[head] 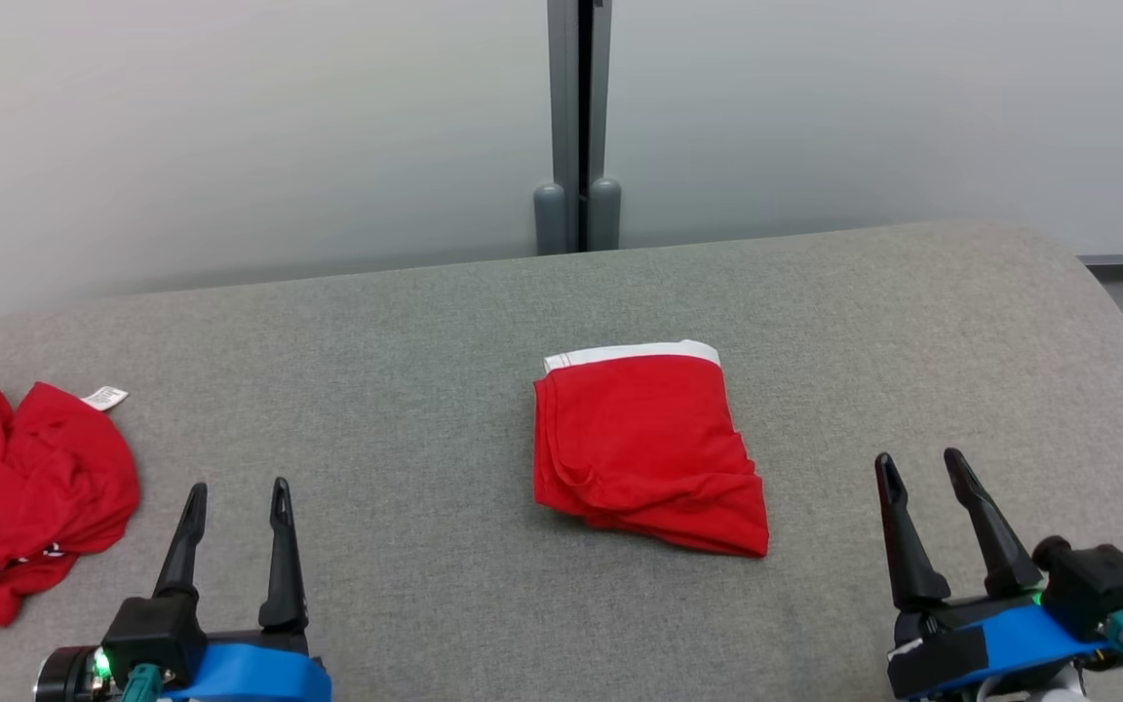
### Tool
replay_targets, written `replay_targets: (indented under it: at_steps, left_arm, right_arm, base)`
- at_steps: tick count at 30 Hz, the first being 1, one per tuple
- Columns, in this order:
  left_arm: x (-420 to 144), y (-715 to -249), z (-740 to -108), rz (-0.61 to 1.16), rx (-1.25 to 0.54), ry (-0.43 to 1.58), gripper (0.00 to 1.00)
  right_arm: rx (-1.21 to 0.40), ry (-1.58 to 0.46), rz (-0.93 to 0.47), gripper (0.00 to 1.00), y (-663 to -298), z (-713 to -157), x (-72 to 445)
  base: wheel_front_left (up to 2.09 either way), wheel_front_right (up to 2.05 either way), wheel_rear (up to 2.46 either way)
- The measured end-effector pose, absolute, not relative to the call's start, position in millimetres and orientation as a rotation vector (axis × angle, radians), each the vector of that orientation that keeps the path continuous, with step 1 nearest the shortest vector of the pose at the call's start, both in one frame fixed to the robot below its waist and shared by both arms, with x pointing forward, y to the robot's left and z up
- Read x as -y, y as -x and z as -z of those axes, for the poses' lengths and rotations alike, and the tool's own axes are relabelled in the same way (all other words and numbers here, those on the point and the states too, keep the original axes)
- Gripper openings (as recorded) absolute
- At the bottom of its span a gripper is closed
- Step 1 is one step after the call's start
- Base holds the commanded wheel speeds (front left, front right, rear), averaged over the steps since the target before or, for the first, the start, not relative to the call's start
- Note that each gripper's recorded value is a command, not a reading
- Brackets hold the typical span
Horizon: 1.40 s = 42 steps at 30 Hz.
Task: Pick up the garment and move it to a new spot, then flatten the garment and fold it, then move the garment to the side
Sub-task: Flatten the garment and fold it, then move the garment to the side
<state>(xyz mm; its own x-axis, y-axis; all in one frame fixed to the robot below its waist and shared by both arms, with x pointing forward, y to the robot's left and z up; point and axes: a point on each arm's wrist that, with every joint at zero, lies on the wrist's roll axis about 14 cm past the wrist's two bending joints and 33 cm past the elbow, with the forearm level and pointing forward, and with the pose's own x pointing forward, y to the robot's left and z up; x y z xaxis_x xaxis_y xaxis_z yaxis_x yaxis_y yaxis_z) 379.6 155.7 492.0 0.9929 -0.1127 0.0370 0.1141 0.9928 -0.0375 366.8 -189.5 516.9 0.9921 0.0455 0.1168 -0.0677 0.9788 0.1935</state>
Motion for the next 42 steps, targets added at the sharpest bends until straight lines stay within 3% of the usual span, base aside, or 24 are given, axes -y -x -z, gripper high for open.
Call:
replay_targets:
  at_steps: [33,42]
  left_arm:
    - [-175,-360,-486,0.055,0.018,0.015,1.0]
    - [-172,-365,-479,0.06,-0.003,0.018,1.0]
  right_arm:
    - [0.064,-0.149,-0.06,1.0,-356,-500,178]
    - [0.155,-0.06,-0.135,1.0,-398,-542,172]
  base:
    - [0.0,0.0,0.0]
    - [0.0,0.0,0.0]
